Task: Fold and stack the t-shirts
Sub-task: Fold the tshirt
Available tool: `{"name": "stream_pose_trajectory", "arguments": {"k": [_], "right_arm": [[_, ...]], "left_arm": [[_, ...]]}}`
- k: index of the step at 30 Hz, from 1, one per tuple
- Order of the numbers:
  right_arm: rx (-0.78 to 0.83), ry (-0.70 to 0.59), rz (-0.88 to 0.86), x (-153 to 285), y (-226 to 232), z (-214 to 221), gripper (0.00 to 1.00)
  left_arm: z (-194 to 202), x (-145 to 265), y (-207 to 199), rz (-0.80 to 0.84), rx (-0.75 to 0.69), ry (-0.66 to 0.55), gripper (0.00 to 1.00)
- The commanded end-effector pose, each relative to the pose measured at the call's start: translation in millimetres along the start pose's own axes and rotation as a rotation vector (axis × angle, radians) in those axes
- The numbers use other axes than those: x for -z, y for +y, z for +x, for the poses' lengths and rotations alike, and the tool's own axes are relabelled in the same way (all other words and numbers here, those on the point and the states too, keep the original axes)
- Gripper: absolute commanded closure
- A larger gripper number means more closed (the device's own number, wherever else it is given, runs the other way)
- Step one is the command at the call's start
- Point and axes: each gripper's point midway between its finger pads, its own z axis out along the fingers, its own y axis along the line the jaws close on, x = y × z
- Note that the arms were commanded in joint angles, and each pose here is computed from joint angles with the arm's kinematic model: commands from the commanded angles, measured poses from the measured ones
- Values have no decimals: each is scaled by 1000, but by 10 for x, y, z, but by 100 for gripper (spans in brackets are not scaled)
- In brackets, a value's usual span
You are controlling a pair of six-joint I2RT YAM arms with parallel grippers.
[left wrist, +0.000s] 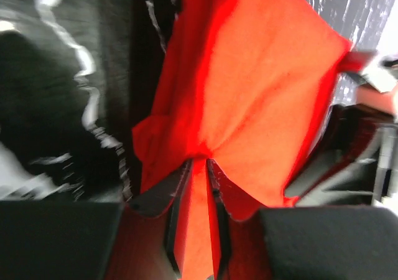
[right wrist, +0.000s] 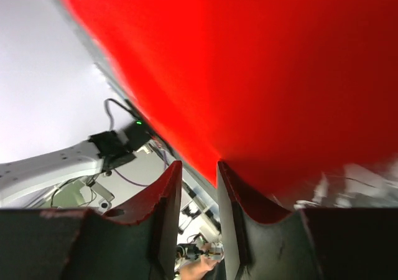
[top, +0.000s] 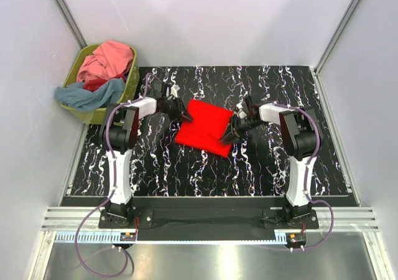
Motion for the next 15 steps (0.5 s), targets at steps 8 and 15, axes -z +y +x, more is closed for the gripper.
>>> {"name": "stream_pose_trajectory", "arguments": {"k": [8, 15], "right_arm": [[135, -63, -21, 342, 380, 306, 62], [127, 24, -81, -32, 520, 224, 62]], "left_arm": [[156, 723, -812, 6, -193, -117, 71], [572, 384, -842, 71, -110, -9, 76]]}}
